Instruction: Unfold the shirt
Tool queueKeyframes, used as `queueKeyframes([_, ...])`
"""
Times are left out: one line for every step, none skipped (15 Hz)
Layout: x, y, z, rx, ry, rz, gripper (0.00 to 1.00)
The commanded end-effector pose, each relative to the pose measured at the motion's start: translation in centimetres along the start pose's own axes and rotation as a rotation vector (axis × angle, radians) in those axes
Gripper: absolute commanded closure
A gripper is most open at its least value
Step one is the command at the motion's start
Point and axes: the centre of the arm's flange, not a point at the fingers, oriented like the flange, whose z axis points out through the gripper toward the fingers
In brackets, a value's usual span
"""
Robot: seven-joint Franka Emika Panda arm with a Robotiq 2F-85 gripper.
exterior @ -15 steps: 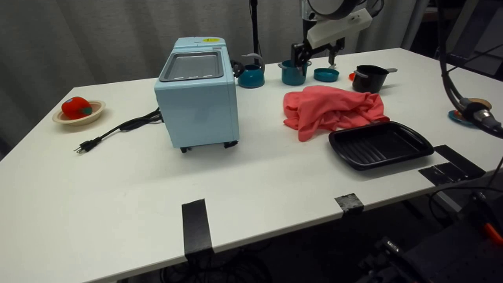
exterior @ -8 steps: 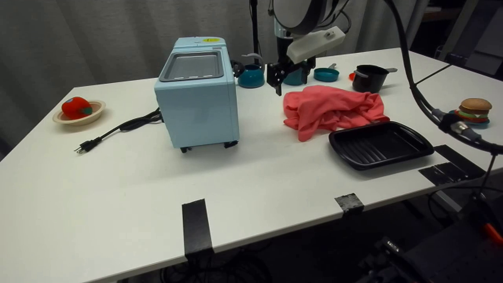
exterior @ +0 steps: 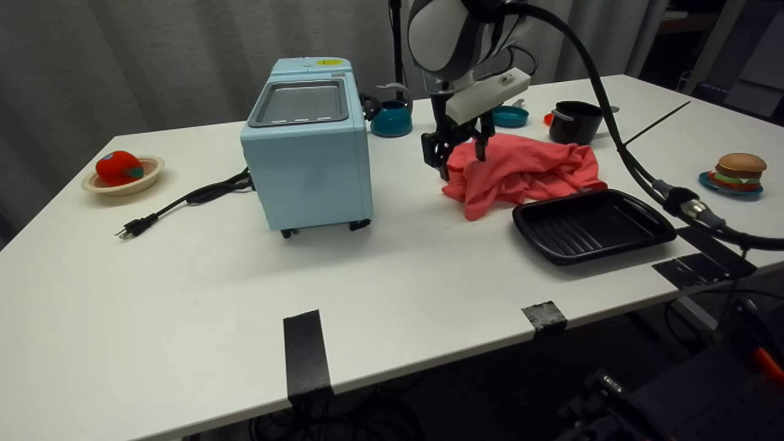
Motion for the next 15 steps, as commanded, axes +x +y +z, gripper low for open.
queueKeyframes([0.7, -0.6, -0.7, -0.024, -0.066, -0.007, 0.30])
queueKeyframes([0.6, -0.7, -0.9, -0.031, -0.080, -0.009, 0.39])
queueKeyframes([0.5, -0.8, -1.0, -0.036, -0.092, -0.009, 0.46])
queueKeyframes([0.4, -0.8, -1.2, -0.040, -0.103, -0.009, 0.55])
queueKeyframes([0.3, -0.7, -1.3, -0.043, -0.113, -0.008, 0.62])
queueKeyframes([0.3, -0.5, -1.2, -0.047, -0.123, -0.006, 0.71])
queueKeyframes([0.3, -0.3, -1.0, -0.048, -0.137, -0.004, 0.77])
queueKeyframes([0.2, -0.1, -0.7, -0.050, -0.151, -0.002, 0.86])
queueKeyframes([0.0, 0.1, -0.3, -0.053, -0.165, 0.001, 0.93])
queueKeyframes([-0.1, 0.3, 0.2, -0.053, -0.179, 0.003, 0.99])
queueKeyframes([-0.3, 0.5, 0.6, -0.055, -0.189, 0.008, 1.00])
queueKeyframes([-0.5, 0.7, 0.9, -0.053, -0.195, 0.013, 1.00])
queueKeyframes([-0.6, 1.0, 1.1, -0.051, -0.194, 0.019, 1.00])
queueKeyframes([-0.8, 1.4, 0.9, -0.050, -0.188, 0.026, 1.00])
queueKeyframes([-1.0, 1.9, 0.5, -0.052, -0.174, 0.037, 1.00])
